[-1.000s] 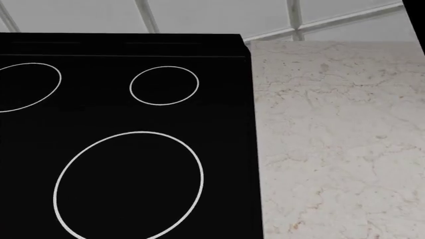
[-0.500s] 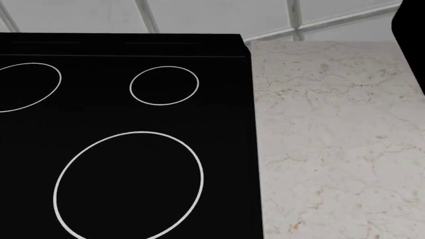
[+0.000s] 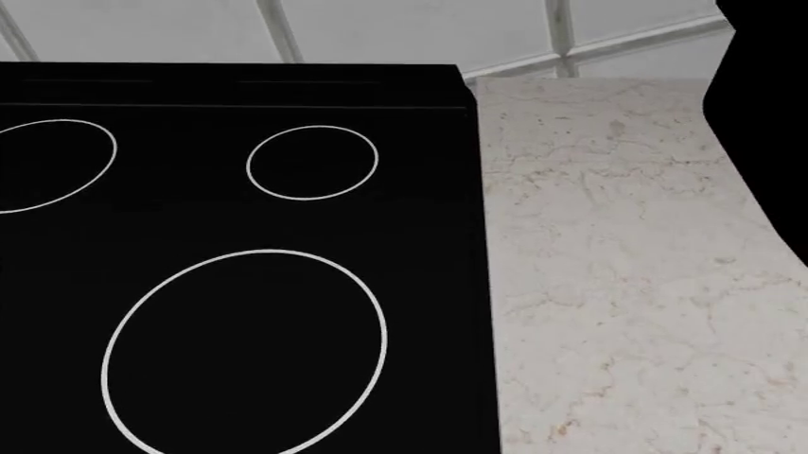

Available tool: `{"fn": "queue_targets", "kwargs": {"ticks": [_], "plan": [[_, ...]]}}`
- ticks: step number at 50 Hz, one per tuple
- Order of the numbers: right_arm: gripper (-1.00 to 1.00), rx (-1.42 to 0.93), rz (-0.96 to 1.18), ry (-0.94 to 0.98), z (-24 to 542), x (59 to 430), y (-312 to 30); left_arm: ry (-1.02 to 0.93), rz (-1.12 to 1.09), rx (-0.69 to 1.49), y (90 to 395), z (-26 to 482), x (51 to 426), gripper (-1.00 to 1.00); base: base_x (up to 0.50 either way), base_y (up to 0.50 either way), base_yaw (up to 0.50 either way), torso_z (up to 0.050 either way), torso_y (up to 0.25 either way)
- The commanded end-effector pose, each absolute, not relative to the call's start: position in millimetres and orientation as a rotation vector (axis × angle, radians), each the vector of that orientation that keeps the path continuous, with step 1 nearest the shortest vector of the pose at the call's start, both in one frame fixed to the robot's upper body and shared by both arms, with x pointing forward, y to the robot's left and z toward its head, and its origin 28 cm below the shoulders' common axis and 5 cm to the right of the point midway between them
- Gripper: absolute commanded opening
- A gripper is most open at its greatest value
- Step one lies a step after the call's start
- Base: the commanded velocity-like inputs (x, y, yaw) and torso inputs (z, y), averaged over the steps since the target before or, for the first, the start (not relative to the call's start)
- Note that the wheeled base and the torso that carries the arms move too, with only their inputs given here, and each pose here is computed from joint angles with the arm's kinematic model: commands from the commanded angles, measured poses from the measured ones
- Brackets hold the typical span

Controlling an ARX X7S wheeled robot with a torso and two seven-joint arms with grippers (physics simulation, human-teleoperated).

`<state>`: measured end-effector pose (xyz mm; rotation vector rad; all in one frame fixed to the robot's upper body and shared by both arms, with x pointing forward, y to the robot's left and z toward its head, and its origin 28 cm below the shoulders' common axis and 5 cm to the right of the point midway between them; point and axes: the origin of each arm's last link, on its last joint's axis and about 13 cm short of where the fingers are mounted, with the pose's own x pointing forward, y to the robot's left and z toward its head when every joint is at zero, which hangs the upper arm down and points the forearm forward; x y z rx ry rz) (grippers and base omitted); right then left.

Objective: Press the stop button on the microwave

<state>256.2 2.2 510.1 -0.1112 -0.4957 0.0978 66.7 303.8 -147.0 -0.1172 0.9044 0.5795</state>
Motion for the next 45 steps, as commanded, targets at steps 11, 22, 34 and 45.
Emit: {"fn": "queue_targets", "kwargs": {"ticks": [11, 22, 34, 45], "plan": [[-1.00, -0.121, 0.106, -0.479, 499.0, 244.9, 5.3, 0.904, 0.579, -0.117, 303.8, -147.0, 66.7, 1.00, 0.00, 0.00, 0.00, 0.000, 0.000], [-1.00, -0.132, 0.119, -0.477, 496.2, 249.3, 9.1, 0.904, 0.579, -0.117, 303.8, -147.0, 66.7, 1.00, 0.00, 0.00, 0.00, 0.000, 0.000], [-1.00, -0.149, 0.121, -0.465, 487.2, 255.4, 12.6, 0.904, 0.579, -0.117, 303.8, -147.0, 66.7, 1.00, 0.00, 0.00, 0.00, 0.000, 0.000], [-1.00, -0.163, 0.097, -0.465, 486.3, 257.0, 11.0, 0.904, 0.579, -0.117, 303.8, -147.0, 66.7, 1.00, 0.00, 0.00, 0.00, 0.000, 0.000]]}}
